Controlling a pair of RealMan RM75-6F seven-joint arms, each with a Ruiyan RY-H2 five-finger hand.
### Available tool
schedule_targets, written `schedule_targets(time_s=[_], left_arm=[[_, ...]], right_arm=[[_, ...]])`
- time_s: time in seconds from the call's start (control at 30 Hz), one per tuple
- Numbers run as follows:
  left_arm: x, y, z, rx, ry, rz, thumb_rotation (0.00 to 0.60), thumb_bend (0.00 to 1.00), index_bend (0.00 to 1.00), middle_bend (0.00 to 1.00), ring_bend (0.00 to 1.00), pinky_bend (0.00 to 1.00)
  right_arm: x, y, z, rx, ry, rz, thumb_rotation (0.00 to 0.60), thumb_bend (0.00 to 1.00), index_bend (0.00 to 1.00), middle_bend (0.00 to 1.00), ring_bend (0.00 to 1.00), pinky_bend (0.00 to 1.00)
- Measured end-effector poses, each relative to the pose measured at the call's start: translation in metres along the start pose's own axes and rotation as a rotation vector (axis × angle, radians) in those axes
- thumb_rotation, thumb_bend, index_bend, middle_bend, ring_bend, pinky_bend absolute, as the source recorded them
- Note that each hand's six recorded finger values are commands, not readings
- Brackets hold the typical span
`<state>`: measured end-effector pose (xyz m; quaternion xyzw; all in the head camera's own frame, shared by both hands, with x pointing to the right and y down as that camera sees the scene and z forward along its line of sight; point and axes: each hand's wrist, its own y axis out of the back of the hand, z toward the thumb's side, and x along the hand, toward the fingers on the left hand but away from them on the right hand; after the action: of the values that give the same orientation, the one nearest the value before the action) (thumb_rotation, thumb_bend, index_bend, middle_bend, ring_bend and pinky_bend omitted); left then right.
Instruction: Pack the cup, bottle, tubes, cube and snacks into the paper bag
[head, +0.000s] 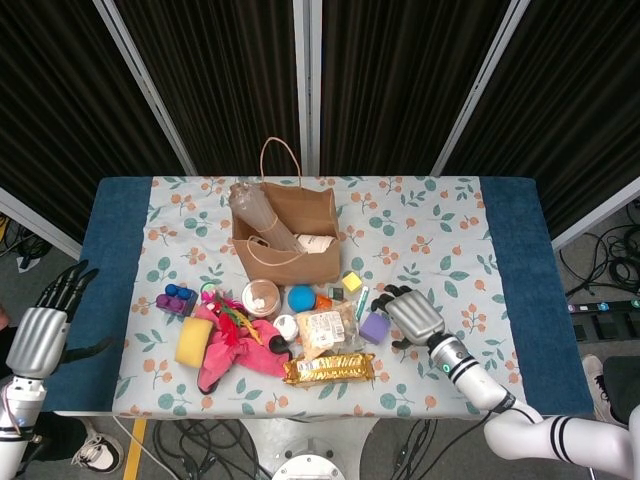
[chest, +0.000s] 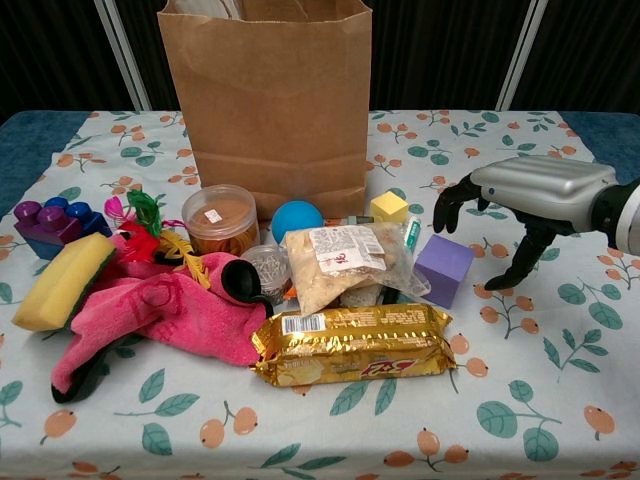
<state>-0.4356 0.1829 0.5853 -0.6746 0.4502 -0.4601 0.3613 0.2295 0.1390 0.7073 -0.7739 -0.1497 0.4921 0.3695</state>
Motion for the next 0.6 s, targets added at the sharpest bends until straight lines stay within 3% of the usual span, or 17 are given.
schedule_targets(time_s=[0.3, 0.6], left_arm=[[-0.002, 0.0, -0.002, 0.002, 0.002, 0.002, 0.6, 0.0, 0.11, 0.1, 0.06, 0.16], [-0.002, 0.002, -0.004, -0.004, 0.003, 0.005, 0.6, 0.0, 0.11, 0.1, 0.06, 0.16]], right_arm=[[-0.01, 0.002, 0.008, 0.022, 0.011, -0.047, 0.6, 0.0, 0.31, 0.32, 0.15, 0.27], [-0.013, -0.012, 0.012, 0.045, 0.007, -0.004, 0.6, 0.0, 0.34, 0.34, 0.15, 0.27]])
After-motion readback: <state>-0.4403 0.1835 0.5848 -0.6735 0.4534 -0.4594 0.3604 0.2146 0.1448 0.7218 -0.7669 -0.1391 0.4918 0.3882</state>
